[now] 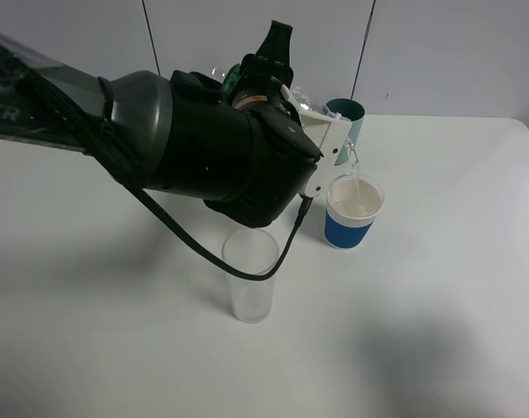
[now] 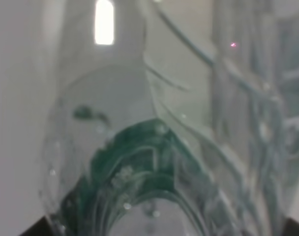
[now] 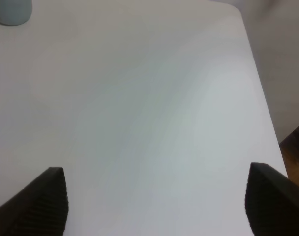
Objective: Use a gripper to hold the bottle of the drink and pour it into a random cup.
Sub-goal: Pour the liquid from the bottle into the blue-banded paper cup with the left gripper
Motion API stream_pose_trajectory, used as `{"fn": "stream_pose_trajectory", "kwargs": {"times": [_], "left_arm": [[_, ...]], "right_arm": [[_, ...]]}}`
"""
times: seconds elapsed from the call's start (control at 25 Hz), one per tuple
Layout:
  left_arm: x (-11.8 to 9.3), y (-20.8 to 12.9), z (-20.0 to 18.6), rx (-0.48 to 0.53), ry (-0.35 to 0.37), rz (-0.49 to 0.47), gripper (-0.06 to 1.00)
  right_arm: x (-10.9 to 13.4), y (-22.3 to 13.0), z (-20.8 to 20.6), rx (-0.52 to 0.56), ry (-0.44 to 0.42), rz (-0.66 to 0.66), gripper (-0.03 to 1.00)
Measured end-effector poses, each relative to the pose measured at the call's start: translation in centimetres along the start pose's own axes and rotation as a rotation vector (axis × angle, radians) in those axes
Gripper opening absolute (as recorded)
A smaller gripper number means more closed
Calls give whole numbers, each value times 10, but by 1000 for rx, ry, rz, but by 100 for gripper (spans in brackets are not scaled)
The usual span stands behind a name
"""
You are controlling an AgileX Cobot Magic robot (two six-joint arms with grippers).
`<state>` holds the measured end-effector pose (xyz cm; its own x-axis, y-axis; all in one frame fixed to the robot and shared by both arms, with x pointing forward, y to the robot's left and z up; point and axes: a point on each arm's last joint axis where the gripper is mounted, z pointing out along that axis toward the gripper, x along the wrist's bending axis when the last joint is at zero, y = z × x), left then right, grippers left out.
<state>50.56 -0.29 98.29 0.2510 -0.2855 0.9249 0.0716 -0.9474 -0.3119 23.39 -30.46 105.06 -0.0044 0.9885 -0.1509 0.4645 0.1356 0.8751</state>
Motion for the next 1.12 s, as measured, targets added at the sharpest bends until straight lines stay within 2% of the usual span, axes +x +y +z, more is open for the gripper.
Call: {"fn": "stream_pose_trajectory", "kwargs": {"times": [1.12], "left_arm": [[0,0,0,0,3,1,46]], "right_arm": [[0,0,0,0,0,0,74]]}}
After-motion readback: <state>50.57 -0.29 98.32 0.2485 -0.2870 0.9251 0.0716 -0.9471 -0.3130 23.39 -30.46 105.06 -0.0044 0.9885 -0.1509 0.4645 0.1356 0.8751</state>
